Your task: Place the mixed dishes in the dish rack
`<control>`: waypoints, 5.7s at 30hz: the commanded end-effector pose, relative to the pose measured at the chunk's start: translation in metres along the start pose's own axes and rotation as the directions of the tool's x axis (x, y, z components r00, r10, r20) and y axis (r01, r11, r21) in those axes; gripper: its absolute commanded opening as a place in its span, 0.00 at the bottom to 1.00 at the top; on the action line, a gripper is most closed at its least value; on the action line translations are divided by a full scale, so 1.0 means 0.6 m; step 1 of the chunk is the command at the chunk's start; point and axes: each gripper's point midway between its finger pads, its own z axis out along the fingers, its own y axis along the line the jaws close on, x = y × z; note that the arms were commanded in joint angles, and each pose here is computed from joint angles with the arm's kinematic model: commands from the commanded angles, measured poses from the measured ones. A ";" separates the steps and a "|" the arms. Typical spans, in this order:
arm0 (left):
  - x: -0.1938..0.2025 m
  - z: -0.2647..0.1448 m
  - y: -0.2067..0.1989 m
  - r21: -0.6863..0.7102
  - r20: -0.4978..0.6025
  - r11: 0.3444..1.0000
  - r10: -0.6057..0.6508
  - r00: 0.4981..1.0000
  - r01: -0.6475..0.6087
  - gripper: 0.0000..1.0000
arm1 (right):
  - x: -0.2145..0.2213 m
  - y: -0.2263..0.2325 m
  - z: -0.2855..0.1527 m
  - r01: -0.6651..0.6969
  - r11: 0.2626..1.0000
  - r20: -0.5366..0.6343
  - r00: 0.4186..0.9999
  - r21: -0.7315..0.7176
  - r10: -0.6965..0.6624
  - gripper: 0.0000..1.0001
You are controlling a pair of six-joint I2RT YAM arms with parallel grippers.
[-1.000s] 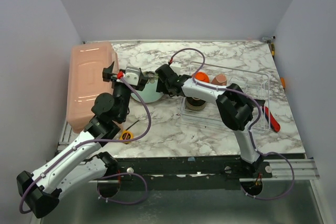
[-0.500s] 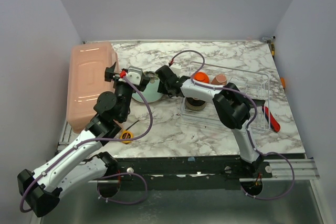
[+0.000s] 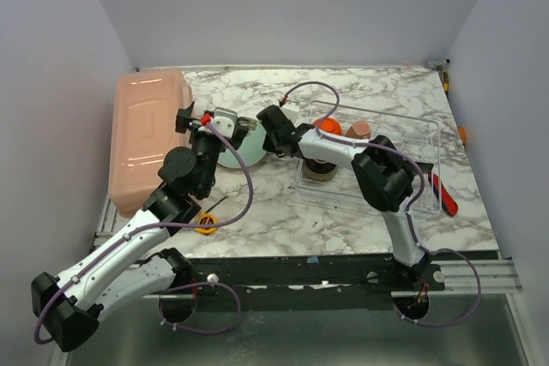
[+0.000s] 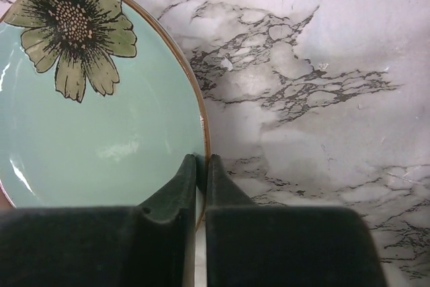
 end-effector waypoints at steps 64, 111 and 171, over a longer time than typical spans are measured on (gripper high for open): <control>0.376 -0.017 -0.271 0.551 -0.467 0.774 0.595 0.655 -0.311 0.14 | -0.046 0.044 -0.185 -0.087 0.939 -0.143 0.989 -0.332 0.041 0.00; -0.073 -0.140 -0.208 0.702 -0.031 0.699 -0.162 0.986 0.137 0.00 | -0.252 -0.203 -0.706 0.227 0.943 0.604 0.796 -0.242 -0.037 0.81; -0.261 -0.108 -0.688 0.903 -0.228 -0.415 -0.239 0.944 0.113 0.00 | -0.245 -0.331 -0.815 0.316 0.946 0.803 0.580 -0.068 -0.136 0.99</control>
